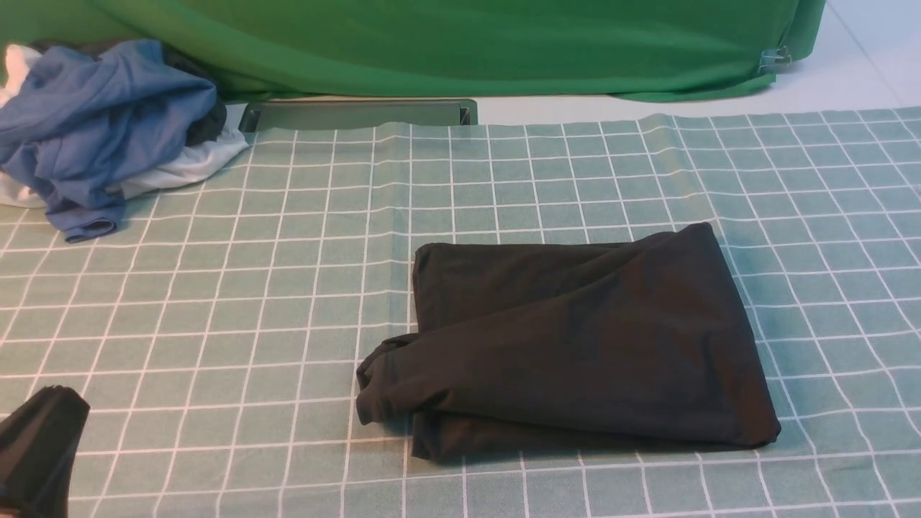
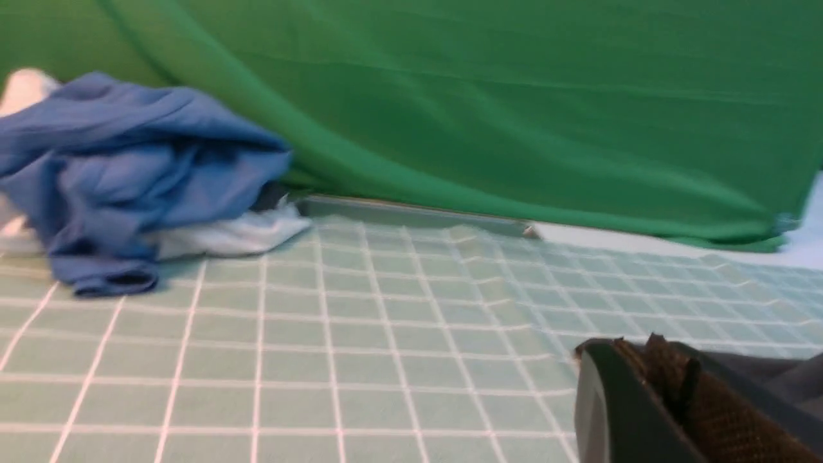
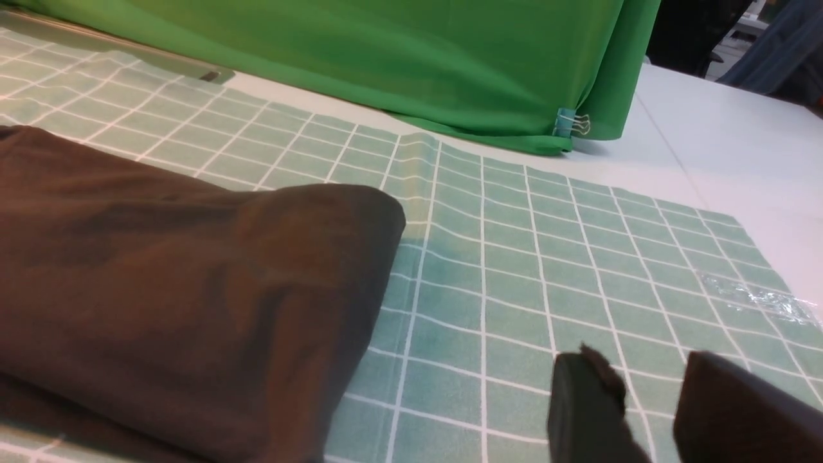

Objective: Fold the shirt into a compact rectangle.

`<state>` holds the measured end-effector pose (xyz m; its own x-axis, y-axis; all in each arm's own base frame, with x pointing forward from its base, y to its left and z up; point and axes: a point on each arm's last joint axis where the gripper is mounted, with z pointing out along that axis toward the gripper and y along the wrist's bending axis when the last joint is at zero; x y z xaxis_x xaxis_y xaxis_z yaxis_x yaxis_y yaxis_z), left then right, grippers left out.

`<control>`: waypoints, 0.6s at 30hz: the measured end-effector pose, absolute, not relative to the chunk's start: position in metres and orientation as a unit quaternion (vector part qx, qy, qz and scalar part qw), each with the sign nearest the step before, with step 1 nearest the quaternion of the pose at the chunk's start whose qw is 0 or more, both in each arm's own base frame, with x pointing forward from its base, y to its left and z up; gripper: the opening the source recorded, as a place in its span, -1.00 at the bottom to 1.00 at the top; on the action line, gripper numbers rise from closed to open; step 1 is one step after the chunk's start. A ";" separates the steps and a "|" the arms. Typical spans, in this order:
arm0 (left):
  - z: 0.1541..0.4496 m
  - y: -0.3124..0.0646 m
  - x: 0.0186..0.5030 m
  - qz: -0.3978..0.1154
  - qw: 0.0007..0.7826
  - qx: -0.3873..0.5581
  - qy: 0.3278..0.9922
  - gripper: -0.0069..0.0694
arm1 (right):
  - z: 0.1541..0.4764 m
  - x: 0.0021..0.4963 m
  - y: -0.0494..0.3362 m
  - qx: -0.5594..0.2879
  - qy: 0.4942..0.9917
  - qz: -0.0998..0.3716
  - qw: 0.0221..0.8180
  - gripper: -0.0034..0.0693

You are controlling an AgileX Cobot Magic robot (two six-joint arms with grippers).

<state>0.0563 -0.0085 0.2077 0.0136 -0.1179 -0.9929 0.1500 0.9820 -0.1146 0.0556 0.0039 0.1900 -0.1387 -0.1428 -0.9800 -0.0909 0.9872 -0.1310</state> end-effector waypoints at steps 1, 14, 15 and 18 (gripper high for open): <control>0.207 -0.008 0.056 -0.095 0.711 0.007 0.696 -0.73 | 0.190 0.056 0.004 -0.077 0.754 -0.020 0.652 -0.25; 0.190 -0.008 0.055 -0.098 0.642 -0.005 0.760 -0.73 | 0.190 0.056 0.004 -0.078 0.754 -0.020 0.652 -0.25; 0.190 -0.008 0.055 -0.101 0.640 -0.008 0.761 -0.73 | 0.190 0.056 0.004 -0.078 0.754 -0.020 0.651 -0.25; 0.189 -0.008 0.055 -0.101 0.638 -0.015 0.763 -0.73 | 0.190 0.056 0.004 -0.078 0.754 -0.020 0.651 -0.25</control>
<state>0.0548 -0.0079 0.1891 -0.1853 -0.1520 -0.9708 0.1064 0.9791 -0.1736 0.0556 0.0039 0.1899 -0.1393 -0.1439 -0.9797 -0.0912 0.9871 -0.1320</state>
